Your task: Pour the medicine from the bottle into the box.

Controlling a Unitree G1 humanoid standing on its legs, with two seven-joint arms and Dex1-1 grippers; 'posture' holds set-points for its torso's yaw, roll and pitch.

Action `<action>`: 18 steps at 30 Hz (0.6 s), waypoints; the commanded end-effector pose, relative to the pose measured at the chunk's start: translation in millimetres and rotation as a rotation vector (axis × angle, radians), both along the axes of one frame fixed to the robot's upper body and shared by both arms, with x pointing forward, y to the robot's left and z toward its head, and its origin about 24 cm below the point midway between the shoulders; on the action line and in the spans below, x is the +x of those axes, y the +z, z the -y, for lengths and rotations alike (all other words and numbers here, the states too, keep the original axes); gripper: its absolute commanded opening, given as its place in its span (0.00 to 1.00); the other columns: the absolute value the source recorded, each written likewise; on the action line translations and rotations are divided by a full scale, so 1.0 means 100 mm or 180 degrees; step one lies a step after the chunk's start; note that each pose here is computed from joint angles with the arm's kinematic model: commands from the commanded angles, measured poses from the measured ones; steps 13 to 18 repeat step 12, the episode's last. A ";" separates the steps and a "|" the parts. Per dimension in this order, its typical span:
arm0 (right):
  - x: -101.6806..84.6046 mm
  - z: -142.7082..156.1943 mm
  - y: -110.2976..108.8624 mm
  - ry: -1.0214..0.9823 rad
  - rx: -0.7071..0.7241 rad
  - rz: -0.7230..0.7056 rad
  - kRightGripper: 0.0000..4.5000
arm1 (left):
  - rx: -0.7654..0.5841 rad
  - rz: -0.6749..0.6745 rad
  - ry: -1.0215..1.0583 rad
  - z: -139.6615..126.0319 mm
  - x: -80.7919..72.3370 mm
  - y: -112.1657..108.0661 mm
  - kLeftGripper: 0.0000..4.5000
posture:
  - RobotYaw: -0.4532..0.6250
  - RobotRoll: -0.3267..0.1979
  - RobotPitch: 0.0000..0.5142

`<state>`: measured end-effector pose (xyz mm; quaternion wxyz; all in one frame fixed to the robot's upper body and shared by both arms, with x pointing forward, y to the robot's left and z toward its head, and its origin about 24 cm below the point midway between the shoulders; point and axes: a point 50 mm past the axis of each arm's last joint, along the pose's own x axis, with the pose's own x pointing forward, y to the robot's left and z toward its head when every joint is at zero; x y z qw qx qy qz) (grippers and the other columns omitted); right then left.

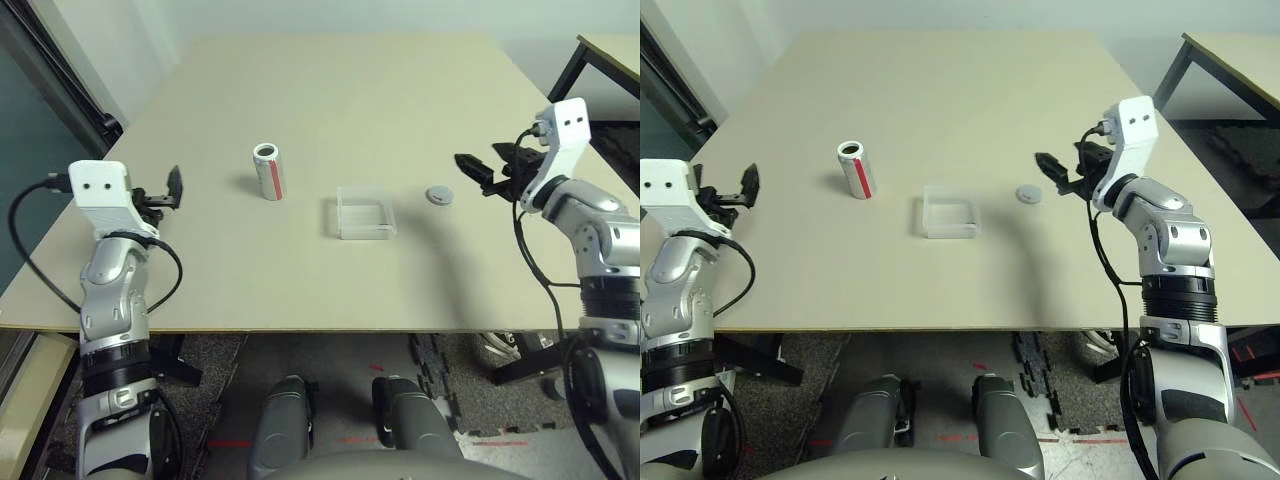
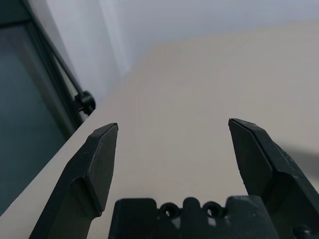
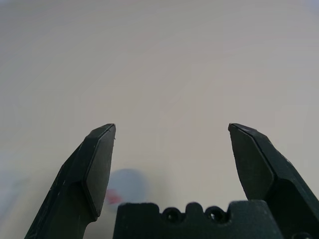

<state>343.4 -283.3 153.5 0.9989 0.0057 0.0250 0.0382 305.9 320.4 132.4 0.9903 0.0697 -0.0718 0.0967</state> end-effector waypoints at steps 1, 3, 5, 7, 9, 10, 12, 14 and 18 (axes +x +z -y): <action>-0.04 0.29 -0.11 -0.0673 0.0069 0.0042 1.00 | -0.0075 -0.0079 0.0033 -0.13 0.11 -0.07 0.99 | 0.47 0.62 0.20; -0.07 0.40 -0.18 -0.0889 0.0028 0.0019 1.00 | -0.0080 -0.0189 0.0033 -0.18 0.17 -0.13 0.99 | 0.46 0.62 0.22; -0.11 0.49 -0.25 -0.1094 0.0026 -0.0013 1.00 | -0.0094 -0.0269 0.0064 -0.23 0.20 -0.18 0.99 | 0.46 0.62 0.23; -0.13 0.55 -0.30 -0.1194 0.0009 -0.0037 1.00 | -0.0129 -0.0322 0.0110 -0.27 0.20 -0.23 0.99 | 0.46 0.62 0.23; -0.15 0.60 -0.34 -0.1262 -0.0041 -0.0066 1.00 | -0.0165 -0.0369 0.0192 -0.31 0.18 -0.29 0.99 | 0.46 0.62 0.23; -0.16 0.61 -0.36 -0.1290 -0.0032 -0.0080 1.00 | -0.0194 -0.0397 0.0234 -0.34 0.17 -0.32 0.99 | 0.46 0.62 0.23; -0.16 0.60 -0.40 -0.1304 0.0003 -0.0098 1.00 | -0.0248 -0.0453 0.0314 -0.37 0.14 -0.38 0.99 | 0.45 0.62 0.23; -0.16 0.60 -0.40 -0.1304 0.0003 -0.0098 1.00 | -0.0248 -0.0453 0.0314 -0.37 0.14 -0.38 0.99 | 0.45 0.62 0.23; -0.16 0.60 -0.40 -0.1304 0.0003 -0.0098 1.00 | -0.0248 -0.0453 0.0314 -0.37 0.14 -0.38 0.99 | 0.45 0.62 0.23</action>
